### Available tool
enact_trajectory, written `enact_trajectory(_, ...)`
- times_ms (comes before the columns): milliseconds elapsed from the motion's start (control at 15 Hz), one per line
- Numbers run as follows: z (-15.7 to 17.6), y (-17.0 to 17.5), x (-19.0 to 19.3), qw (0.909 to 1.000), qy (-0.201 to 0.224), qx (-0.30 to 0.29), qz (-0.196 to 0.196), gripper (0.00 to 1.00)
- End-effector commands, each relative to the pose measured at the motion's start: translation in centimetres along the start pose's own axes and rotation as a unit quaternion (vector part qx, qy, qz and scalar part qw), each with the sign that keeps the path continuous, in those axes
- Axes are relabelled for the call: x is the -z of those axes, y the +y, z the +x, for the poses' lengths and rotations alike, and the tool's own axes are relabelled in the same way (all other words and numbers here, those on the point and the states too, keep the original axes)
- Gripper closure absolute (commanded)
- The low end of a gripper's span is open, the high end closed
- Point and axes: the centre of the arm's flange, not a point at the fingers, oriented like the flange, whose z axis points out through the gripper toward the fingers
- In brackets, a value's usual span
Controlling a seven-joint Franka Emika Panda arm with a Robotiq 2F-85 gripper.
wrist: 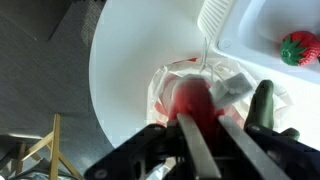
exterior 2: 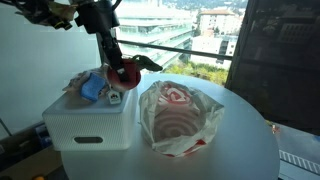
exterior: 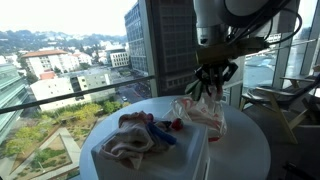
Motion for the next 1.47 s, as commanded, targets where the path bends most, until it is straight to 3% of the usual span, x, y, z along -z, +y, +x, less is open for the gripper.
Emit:
enact_trajectory(0, 0.6, 0.4, -0.9, 0.9998, 0.015, -0.011, -0.005, 0.91)
enact_trajectory(267, 3.5, 0.1, -5.2, 0.9972, 0.053, -0.021, -0.049, 0.89)
enact_trajectory(467, 5.3, -0.6, -8.5, 0.9959, 0.069, -0.012, -0.057, 0.89)
enact_trajectory(667, 6.7, -2.2, -11.6, 0.9958, 0.084, 0.002, -0.035, 0.88)
enact_trajectory(1000, 9.3, -3.6, -16.5, 0.9936, 0.108, 0.009, -0.031, 0.88)
enact_trajectory(1400, 10.2, -5.9, -18.9, 0.9945, 0.102, 0.019, 0.011, 0.89)
